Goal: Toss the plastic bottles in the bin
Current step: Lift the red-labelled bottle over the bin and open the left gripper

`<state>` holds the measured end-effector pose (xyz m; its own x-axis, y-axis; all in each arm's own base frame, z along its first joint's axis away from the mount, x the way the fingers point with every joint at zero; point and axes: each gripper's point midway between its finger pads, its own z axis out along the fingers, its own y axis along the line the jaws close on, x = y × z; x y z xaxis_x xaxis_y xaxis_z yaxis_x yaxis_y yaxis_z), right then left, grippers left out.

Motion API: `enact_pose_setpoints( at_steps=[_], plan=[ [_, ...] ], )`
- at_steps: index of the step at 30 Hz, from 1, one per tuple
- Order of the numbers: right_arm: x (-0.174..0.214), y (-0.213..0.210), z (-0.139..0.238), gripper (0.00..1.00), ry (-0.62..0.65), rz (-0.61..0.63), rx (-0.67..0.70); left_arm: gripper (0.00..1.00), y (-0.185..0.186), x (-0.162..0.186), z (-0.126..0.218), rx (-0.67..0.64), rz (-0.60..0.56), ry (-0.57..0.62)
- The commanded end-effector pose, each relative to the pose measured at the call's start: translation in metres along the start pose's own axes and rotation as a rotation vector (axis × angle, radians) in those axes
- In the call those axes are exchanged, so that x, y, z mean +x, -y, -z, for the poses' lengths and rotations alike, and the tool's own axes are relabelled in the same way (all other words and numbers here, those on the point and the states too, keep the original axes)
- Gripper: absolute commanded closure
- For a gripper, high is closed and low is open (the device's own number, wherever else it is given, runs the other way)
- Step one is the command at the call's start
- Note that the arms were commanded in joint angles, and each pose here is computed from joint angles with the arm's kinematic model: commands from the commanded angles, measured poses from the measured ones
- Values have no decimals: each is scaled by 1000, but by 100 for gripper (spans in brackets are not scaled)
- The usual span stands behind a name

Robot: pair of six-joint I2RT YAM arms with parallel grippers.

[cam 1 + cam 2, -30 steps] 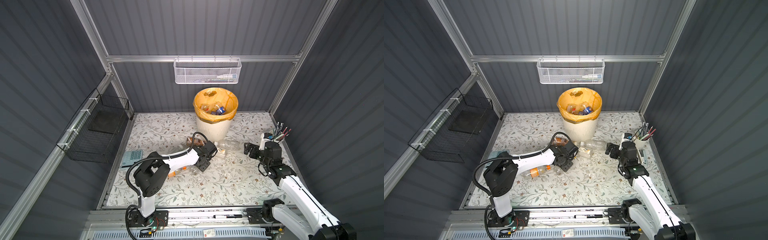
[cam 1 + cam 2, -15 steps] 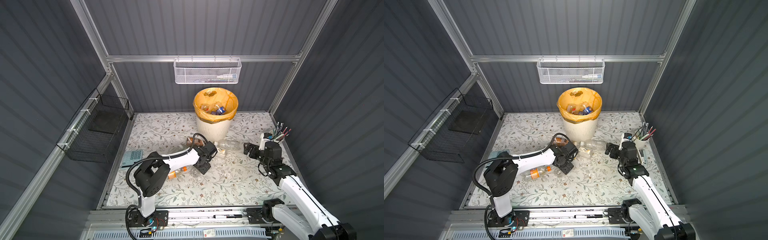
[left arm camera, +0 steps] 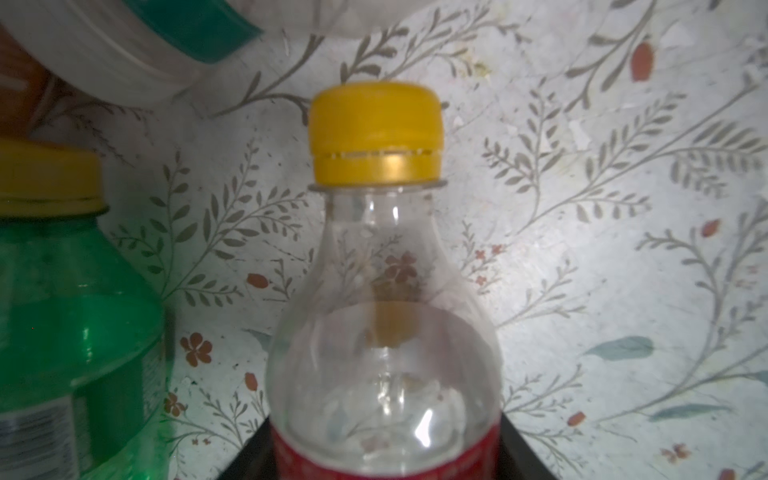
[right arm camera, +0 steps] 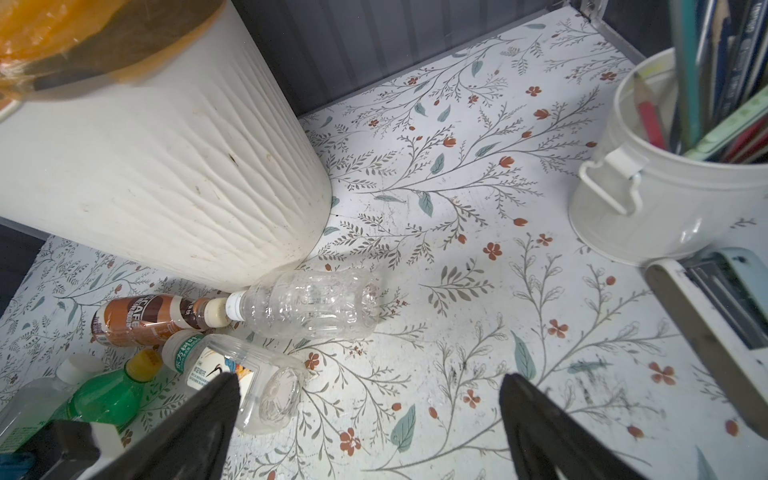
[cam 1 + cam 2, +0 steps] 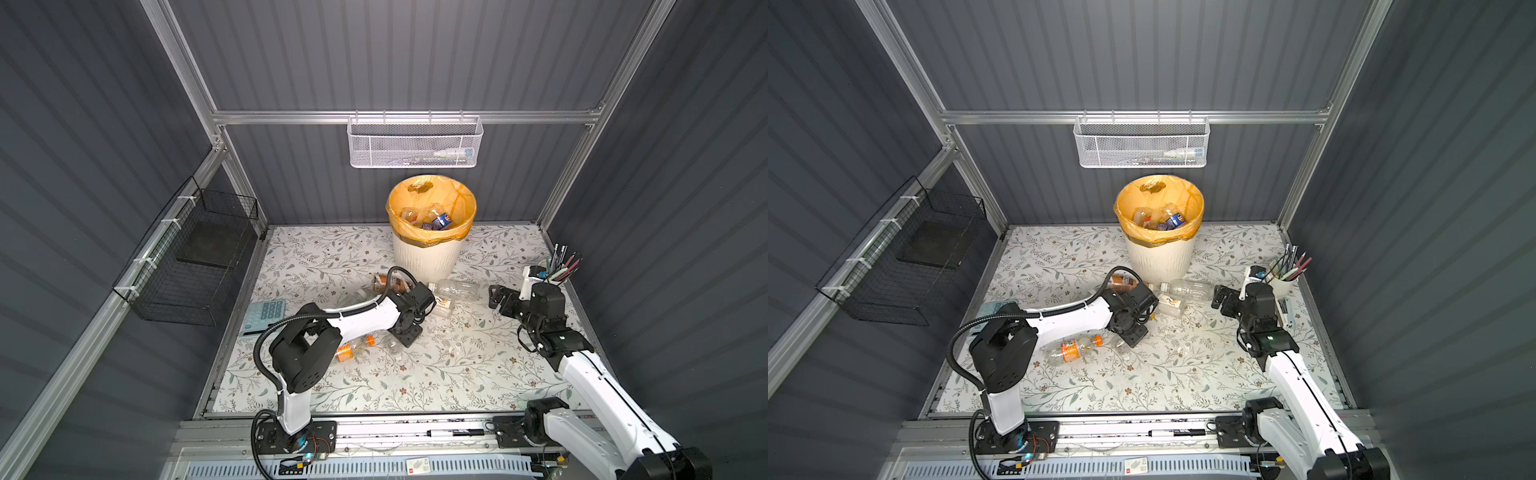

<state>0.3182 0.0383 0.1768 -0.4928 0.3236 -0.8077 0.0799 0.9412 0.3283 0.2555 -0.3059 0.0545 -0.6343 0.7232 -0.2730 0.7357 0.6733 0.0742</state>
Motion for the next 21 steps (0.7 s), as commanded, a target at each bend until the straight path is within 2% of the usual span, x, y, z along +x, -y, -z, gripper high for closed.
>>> enact_pose_setpoints(
  at_steps=[1,5,8,17,21],
  plan=[
    [-2,-1,3,1,13,-8,-14,55,6,-23,37,45,5,144],
    [-5,1,6,1,22,-5,-8,67,0,-43,80,38,25,315],
    [-8,1,9,1,36,-8,-6,67,-11,-59,131,11,45,510],
    [-20,1,16,1,75,-20,-10,62,-61,-87,324,-248,46,1191],
    [-22,0,18,1,83,-22,-11,57,-65,-117,377,-298,32,1383]
  ],
)
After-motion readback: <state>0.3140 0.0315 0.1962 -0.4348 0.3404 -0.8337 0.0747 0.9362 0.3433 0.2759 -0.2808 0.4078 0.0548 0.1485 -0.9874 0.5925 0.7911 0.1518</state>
